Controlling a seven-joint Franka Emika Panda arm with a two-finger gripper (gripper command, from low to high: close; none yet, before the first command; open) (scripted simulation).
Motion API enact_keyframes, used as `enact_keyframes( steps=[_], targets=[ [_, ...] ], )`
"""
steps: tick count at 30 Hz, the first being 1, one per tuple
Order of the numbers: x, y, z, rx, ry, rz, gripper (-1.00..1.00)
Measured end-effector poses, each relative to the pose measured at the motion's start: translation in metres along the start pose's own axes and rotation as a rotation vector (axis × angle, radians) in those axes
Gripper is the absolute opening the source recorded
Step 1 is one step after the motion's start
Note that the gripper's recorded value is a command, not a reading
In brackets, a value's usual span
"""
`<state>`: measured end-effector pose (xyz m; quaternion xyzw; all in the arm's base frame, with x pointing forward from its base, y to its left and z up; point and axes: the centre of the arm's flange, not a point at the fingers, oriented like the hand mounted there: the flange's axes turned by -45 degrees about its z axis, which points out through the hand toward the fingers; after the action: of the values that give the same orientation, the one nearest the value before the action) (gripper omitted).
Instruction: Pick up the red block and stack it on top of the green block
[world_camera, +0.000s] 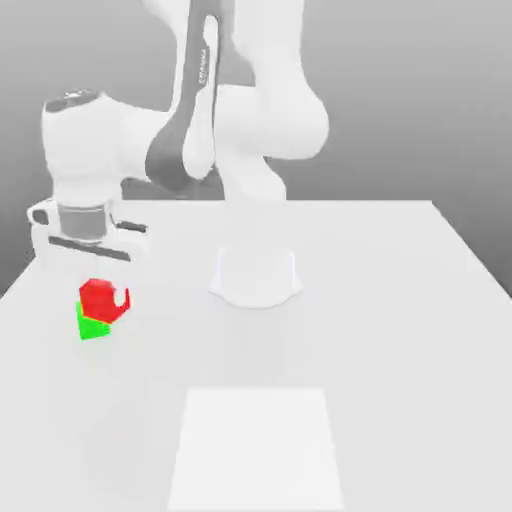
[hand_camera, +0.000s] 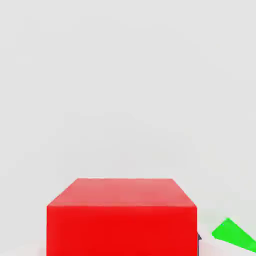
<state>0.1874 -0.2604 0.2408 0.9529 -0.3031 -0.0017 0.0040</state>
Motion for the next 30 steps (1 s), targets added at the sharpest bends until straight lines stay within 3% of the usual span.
enact_keyframes(
  steps=[5,18,30],
  targets=[
    [-0.027,0.049,-0.002,0.021,0.004,0.216,-1.00],
    [-0.024,0.044,0.026,0.075,0.007,0.224,-1.00],
    [-0.026,0.044,0.051,0.068,-0.007,0.227,-1.00]
  ],
)
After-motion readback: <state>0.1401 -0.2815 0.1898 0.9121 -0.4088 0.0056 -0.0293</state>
